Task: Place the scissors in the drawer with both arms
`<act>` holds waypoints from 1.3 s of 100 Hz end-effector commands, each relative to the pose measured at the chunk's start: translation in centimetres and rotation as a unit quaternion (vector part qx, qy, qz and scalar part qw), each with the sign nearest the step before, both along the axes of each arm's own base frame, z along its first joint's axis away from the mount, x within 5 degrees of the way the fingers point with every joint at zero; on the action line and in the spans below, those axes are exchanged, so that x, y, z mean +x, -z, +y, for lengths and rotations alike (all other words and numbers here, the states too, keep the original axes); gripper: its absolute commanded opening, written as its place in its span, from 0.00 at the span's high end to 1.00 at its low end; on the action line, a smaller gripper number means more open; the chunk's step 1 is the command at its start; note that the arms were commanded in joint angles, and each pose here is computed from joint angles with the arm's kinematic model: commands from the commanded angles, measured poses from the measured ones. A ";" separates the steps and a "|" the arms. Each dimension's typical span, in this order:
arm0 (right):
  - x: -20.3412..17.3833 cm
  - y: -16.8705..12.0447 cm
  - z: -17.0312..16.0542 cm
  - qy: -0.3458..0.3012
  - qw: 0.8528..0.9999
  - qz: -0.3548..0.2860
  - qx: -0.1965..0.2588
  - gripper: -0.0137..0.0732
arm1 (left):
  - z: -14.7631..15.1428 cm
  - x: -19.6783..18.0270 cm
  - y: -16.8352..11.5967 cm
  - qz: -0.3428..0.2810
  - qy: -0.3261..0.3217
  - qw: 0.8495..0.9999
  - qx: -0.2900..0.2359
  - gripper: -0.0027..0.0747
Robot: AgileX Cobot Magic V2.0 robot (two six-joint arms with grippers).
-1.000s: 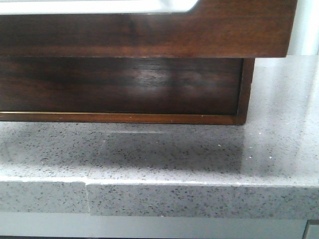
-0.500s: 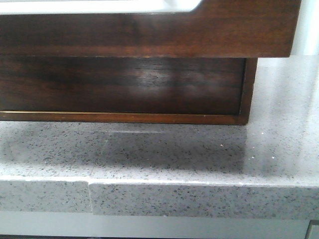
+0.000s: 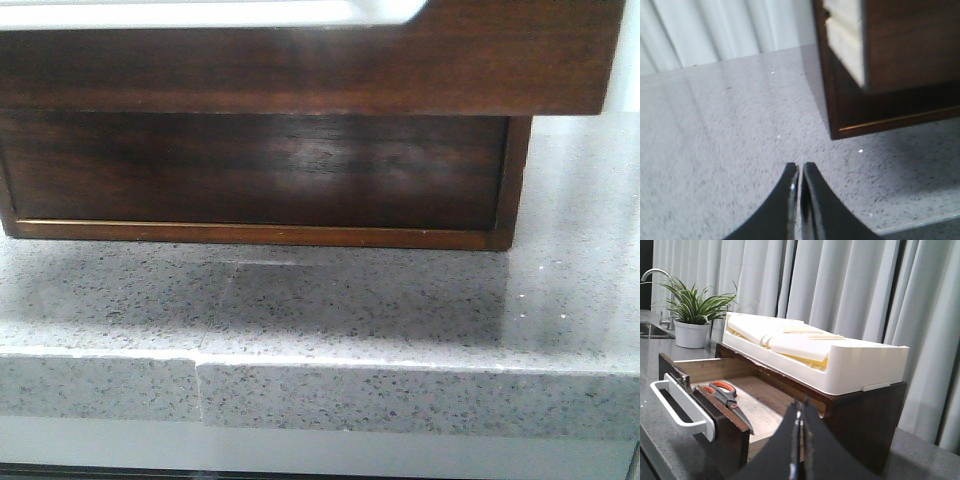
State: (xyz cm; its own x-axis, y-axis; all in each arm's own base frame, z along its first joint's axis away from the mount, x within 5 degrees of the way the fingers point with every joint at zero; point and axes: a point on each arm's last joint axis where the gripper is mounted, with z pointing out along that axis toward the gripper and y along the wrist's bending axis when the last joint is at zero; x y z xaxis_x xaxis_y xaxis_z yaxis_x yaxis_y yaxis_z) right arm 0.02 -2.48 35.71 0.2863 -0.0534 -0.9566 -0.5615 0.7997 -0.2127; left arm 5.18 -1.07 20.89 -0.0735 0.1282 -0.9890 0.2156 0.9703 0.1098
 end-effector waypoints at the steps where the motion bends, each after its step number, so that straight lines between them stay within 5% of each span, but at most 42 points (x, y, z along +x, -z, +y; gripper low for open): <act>1: -0.2 -1.2 0.1 -0.001 0.999 -0.035 0.017 0.90 | 0.0 0.0 -0.3 -0.060 -0.003 0.997 -0.056 0.99; 32: -0.2 -1.2 0.1 -0.001 0.999 -0.035 0.017 0.90 | 0.1 0.0 2.4 0.043 -0.014 0.998 -0.050 0.99; 109: 0.0 -0.9 0.2 0.000 0.999 -0.031 0.012 0.90 | 0.1 0.0 2.4 0.044 -0.014 0.998 -0.053 0.99; 130: 1.3 1.8 -0.4 0.086 0.992 0.033 -0.090 0.90 | 0.1 0.0 2.4 0.044 -0.014 0.998 -0.053 0.99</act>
